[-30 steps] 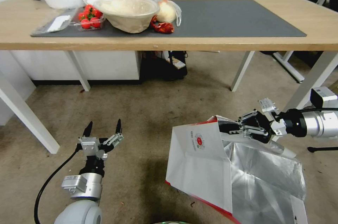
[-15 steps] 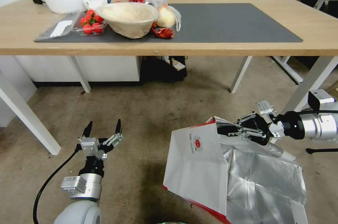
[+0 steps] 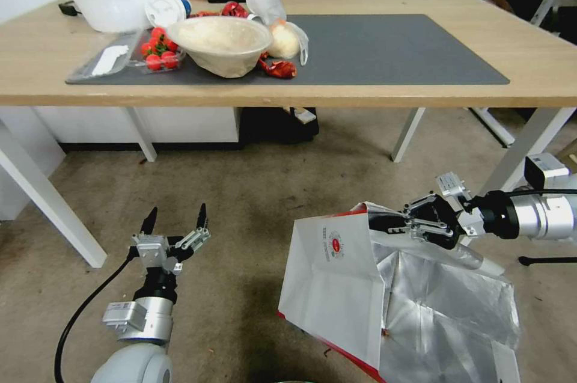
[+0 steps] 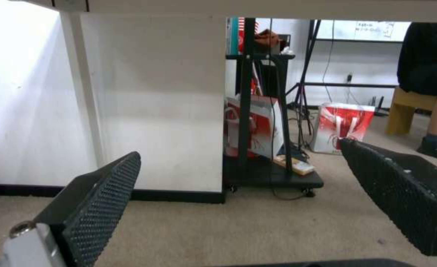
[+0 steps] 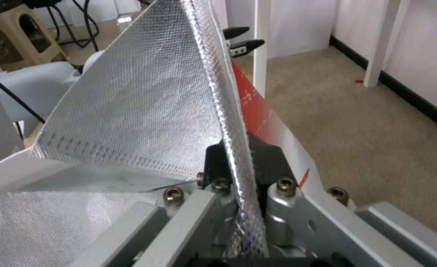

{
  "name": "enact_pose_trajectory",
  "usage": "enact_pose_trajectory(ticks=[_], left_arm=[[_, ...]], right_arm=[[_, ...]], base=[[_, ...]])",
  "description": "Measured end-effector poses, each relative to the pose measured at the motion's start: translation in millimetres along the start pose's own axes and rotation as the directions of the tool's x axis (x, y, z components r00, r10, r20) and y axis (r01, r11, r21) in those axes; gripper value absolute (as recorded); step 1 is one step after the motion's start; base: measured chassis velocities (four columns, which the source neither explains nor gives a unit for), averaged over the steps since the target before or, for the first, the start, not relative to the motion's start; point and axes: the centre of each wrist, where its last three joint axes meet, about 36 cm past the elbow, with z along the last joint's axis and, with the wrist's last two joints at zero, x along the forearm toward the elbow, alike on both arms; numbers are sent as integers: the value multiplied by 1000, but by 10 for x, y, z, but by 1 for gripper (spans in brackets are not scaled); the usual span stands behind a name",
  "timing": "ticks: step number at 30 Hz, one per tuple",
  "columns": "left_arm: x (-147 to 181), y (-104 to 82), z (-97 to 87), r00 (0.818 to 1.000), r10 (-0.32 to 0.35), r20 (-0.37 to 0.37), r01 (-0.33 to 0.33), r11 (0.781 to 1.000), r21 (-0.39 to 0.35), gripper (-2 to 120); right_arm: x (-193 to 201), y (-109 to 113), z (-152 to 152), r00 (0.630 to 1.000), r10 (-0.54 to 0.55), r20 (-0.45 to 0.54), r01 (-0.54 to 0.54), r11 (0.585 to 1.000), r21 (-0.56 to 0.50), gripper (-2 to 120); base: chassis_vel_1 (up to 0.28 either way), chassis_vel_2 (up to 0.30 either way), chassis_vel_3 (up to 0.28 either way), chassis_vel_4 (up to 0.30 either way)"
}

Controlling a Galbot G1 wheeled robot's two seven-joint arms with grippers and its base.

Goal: Pick up the food delivery bag from the floor and place it on the table.

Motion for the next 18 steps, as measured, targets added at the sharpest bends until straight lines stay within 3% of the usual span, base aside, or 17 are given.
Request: enact_pose_trajectory(ticks=[18], left_arm=[[2,2,-12,1000,3,0,-3,1000,1,100]], right_arm=[[-15,12,6,1000,-6,-5,6,1000,-5,0]], base=[[0,0,0,0]])
